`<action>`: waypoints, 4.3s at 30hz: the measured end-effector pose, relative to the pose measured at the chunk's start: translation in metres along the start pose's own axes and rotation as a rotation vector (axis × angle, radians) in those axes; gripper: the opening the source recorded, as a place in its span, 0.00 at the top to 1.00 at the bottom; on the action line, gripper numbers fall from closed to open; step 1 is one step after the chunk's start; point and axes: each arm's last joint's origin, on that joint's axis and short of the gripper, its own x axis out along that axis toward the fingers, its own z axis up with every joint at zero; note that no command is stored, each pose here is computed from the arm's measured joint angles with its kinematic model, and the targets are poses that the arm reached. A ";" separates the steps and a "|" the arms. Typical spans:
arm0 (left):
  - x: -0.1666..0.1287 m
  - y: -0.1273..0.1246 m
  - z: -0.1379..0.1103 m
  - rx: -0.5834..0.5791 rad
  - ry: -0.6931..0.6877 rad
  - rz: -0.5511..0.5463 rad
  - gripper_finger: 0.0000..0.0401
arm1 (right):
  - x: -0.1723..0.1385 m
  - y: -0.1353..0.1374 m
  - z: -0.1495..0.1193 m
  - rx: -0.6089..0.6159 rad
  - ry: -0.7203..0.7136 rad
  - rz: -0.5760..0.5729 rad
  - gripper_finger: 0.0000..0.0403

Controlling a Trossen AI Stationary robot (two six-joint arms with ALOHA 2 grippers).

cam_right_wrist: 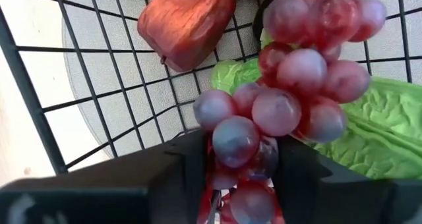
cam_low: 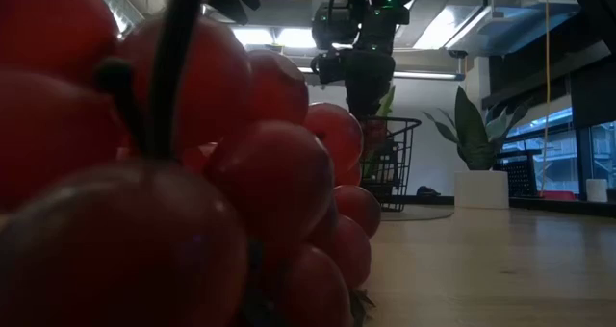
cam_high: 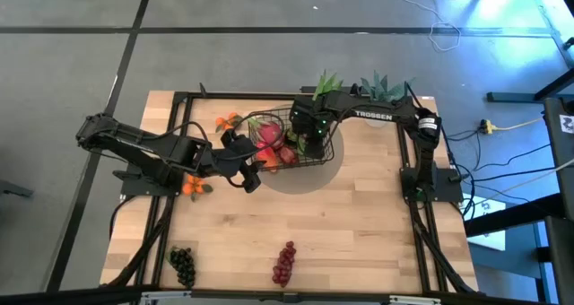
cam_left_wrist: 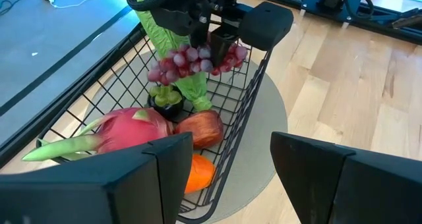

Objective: Build produce basket
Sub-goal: Put the right red grapes into the wire basket, then put the purple grapes into the wire basket

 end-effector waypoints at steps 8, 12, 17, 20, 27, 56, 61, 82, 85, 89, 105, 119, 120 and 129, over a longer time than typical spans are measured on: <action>0.000 0.000 0.000 0.000 0.001 0.000 0.52 | -0.012 0.002 -0.005 -0.027 0.008 0.001 0.65; 0.000 0.000 0.000 0.000 0.002 0.000 0.52 | -0.028 0.004 -0.009 -0.029 -0.024 -0.010 0.65; 0.000 0.000 0.000 0.001 0.003 0.001 0.52 | -0.050 0.007 -0.015 -0.032 -0.077 -0.024 0.65; 0.000 0.000 -0.001 -0.024 0.007 0.003 0.52 | -0.067 0.009 -0.020 -0.034 -0.120 -0.033 0.65; 0.000 0.003 -0.006 -0.056 0.049 0.027 0.52 | -0.088 0.016 -0.027 -0.049 -0.181 -0.041 0.65; -0.001 0.005 -0.010 -0.053 0.084 0.048 0.52 | -0.013 0.004 -0.006 -0.032 0.018 0.005 0.65; -0.001 0.005 -0.010 -0.053 0.084 0.048 0.52 | 0.001 0.001 -0.006 -0.023 0.064 0.014 0.65; -0.001 0.005 -0.010 -0.051 0.084 0.048 0.52 | 0.005 0.001 -0.004 -0.086 0.060 0.015 0.65; -0.001 0.005 -0.010 -0.051 0.084 0.048 0.52 | 0.005 0.001 -0.004 -0.090 0.060 0.016 0.65; -0.001 0.005 -0.010 -0.051 0.084 0.048 0.52 | 0.005 0.001 -0.005 -0.101 0.070 0.041 0.67; -0.001 0.005 -0.010 -0.050 0.085 0.048 0.52 | 0.005 0.004 -0.004 -0.136 0.064 0.045 0.62; -0.001 0.008 -0.015 -0.081 0.130 0.081 0.52 | -0.001 0.009 -0.013 -0.110 0.140 0.065 0.49; -0.002 0.009 -0.016 -0.096 0.137 0.088 0.52 | -0.003 0.010 -0.013 -0.107 0.137 0.069 0.49; -0.011 0.002 -0.028 -0.131 0.213 0.067 0.52 | -0.049 0.019 -0.015 -0.061 -0.005 0.209 0.49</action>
